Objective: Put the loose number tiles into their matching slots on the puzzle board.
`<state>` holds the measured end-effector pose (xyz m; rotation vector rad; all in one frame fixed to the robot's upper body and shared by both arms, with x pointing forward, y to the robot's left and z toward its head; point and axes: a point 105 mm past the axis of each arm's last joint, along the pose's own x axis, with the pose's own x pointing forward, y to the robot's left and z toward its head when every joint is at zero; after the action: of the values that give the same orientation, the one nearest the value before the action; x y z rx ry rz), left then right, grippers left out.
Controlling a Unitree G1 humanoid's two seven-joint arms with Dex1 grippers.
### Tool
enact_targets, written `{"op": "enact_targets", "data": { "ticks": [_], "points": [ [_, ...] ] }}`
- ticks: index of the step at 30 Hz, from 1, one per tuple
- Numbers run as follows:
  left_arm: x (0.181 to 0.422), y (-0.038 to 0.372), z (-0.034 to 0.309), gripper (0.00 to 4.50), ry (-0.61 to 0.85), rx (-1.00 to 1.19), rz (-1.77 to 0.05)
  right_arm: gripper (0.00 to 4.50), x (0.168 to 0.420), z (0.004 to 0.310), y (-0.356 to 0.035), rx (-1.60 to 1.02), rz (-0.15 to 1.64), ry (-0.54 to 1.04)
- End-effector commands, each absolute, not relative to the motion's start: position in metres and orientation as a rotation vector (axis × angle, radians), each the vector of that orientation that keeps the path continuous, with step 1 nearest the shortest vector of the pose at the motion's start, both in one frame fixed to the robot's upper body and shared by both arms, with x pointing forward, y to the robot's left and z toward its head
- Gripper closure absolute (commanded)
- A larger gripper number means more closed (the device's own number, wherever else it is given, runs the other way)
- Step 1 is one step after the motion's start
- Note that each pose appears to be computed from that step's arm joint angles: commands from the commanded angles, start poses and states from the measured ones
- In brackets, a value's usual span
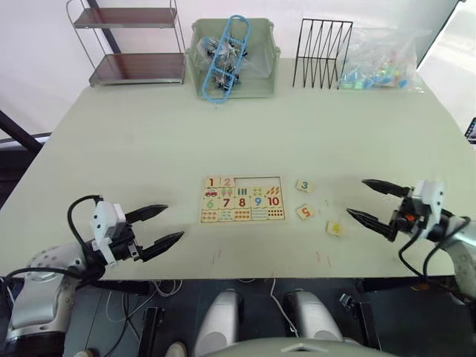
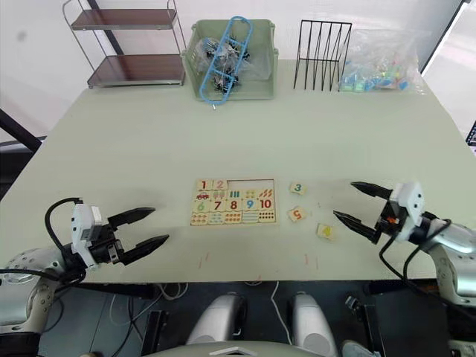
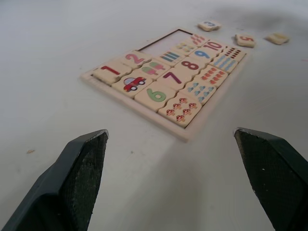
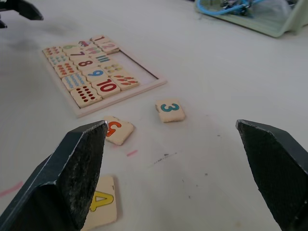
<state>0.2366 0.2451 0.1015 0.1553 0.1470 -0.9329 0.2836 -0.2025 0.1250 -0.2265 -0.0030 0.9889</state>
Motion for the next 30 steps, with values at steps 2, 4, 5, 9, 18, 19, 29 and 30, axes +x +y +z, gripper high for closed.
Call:
{"op": "enact_targets", "data": {
  "ticks": [2, 4, 5, 9, 18, 19, 29, 30],
  "points": [
    [0.237, 0.236, 0.114, 0.08, 0.118, 0.186, -1.002, 0.0, 0.299, 0.128, -0.191, -0.26, 1.011, 0.032],
    [0.236, 0.235, 0.116, 0.08, 0.113, 0.184, -1.02, 0.0, 0.308, 0.127, -0.186, -0.257, 1.009, 0.064],
    [0.235, 0.234, 0.117, 0.08, 0.11, 0.181, -1.026, 0.0, 0.312, 0.126, -0.184, -0.261, 1.008, 0.081],
    [0.232, 0.232, 0.118, 0.08, 0.101, 0.176, -1.059, 0.0, 0.324, 0.123, -0.175, -0.295, 1.027, 0.142],
    [0.226, 0.227, 0.123, 0.08, 0.056, 0.167, -1.109, 0.0, 0.348, 0.119, -0.156, -0.358, 1.049, 0.225],
    [0.225, 0.227, 0.123, 0.08, 0.051, 0.165, -1.113, 0.0, 0.35, 0.117, -0.153, -0.367, 1.053, 0.236],
    [0.228, 0.23, 0.127, 0.08, -0.011, 0.178, -1.071, 0.0, 0.36, 0.107, -0.144, -0.404, 1.044, 0.296],
    [0.228, 0.23, 0.127, 0.08, -0.015, 0.18, -1.067, 0.0, 0.36, 0.106, -0.144, -0.405, 1.047, 0.299]
  ]
}}
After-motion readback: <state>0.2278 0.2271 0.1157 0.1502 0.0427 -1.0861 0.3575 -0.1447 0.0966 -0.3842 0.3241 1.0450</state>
